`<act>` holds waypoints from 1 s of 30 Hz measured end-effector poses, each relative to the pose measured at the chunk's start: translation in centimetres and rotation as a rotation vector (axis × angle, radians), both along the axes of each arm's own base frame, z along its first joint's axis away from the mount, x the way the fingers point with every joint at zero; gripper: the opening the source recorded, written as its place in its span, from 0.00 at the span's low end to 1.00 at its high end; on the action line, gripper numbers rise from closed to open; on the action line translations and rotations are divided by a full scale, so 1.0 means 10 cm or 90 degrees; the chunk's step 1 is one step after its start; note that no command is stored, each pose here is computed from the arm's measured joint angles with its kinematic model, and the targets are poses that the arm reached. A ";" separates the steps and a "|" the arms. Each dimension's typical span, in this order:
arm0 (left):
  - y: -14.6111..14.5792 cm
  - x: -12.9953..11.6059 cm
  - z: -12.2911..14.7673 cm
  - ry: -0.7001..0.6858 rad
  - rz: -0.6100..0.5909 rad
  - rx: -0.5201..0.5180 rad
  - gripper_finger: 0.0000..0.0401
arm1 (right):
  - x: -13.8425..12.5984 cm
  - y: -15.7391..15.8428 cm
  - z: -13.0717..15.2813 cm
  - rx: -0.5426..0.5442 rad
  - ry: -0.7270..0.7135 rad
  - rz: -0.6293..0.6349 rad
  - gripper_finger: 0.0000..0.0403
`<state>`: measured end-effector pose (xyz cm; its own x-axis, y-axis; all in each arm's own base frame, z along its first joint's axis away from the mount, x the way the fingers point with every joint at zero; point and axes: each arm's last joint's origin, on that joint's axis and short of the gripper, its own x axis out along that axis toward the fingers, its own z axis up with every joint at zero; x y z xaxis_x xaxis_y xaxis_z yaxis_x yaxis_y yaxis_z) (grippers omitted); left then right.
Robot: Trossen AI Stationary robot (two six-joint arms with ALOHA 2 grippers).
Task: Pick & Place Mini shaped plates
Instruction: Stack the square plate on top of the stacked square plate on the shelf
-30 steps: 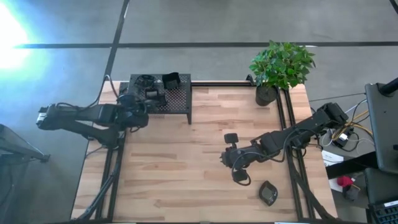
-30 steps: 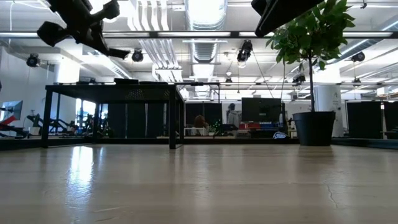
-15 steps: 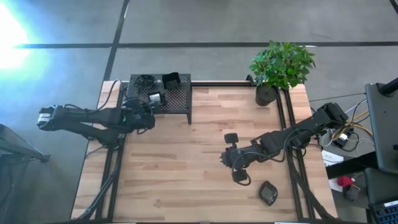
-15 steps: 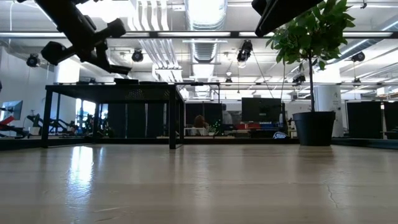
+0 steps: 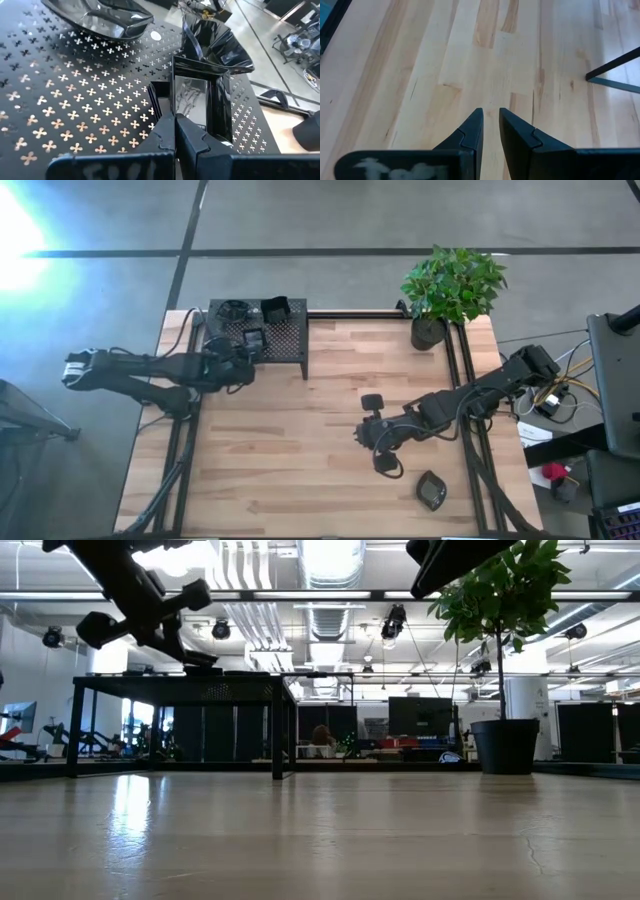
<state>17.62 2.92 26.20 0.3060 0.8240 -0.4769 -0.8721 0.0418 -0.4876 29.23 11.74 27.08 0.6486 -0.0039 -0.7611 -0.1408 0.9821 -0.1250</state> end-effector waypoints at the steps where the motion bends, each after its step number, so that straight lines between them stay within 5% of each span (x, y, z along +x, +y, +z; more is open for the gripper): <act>1: 0.00 0.01 -0.01 -0.002 0.001 -0.003 0.00 | 0.00 0.00 0.00 0.001 0.000 -0.001 0.14; 16: 0.03 0.07 -0.03 -0.004 0.003 -0.004 0.00 | 0.00 0.01 0.00 0.002 0.001 0.000 0.14; 30: 0.05 0.06 -0.02 0.006 -0.008 -0.014 0.15 | 0.00 0.01 0.00 0.001 0.001 0.000 0.14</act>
<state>18.23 3.38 26.02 0.3116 0.8098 -0.4972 -0.8760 0.0420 -0.4805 29.18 11.81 27.08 0.6478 -0.0022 -0.7618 -0.1409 0.9824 -0.1227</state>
